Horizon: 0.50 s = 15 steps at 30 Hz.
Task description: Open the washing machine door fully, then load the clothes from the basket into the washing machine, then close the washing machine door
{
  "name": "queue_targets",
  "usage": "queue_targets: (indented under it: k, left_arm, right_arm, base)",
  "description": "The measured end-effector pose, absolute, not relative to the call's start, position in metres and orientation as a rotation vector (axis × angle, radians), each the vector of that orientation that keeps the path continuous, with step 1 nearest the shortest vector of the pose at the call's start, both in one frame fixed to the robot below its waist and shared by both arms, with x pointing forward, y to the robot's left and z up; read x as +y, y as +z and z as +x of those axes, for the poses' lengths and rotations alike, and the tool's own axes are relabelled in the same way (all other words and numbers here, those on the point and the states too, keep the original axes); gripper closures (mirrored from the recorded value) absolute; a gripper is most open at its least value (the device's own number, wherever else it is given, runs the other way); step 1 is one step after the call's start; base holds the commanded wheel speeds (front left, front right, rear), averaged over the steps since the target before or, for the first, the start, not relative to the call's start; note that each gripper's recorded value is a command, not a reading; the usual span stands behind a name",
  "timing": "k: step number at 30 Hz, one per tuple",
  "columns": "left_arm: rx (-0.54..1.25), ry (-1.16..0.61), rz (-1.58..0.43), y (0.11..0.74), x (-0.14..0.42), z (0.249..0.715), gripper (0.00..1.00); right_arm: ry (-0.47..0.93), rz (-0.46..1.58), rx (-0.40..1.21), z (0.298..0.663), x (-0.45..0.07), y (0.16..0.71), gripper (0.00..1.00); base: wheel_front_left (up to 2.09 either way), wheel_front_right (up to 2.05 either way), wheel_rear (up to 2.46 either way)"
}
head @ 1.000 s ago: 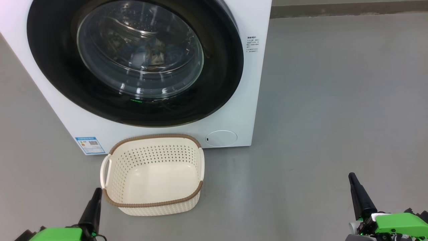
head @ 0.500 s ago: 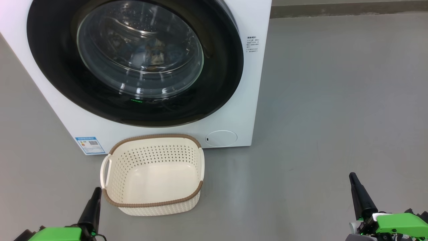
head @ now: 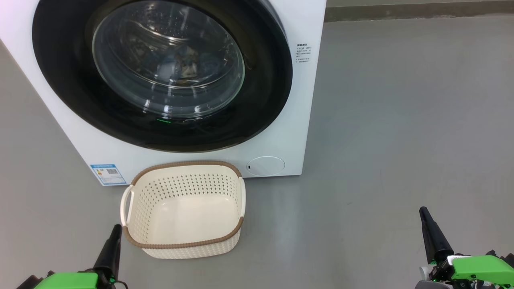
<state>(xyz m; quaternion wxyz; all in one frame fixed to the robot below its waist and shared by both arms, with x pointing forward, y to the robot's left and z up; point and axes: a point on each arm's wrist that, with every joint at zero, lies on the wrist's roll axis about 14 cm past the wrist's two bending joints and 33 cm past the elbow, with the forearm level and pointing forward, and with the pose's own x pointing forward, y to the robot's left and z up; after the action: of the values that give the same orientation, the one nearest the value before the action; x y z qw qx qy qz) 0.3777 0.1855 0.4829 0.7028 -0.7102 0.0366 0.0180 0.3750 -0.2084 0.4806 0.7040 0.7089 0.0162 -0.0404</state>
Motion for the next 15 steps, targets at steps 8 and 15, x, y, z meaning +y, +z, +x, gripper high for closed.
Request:
queue_targets:
  k: [8, 15]
  left_arm:
    - [0.081, 0.040, -1.581, 0.4829, 0.1855, 0.3777, 1.00]
    - [0.081, 0.040, -1.581, 0.4828, 0.1855, 0.3777, 1.00]
  right_arm:
    - [-0.090, 1.577, 0.036, 0.3750, -0.2084, 0.4806, 1.00]
    - [-0.090, 1.577, 0.036, 0.3750, -0.2084, 0.4806, 1.00]
  base:
    - [0.00, 0.00, 0.00]
    - [0.00, 0.00, 0.00]
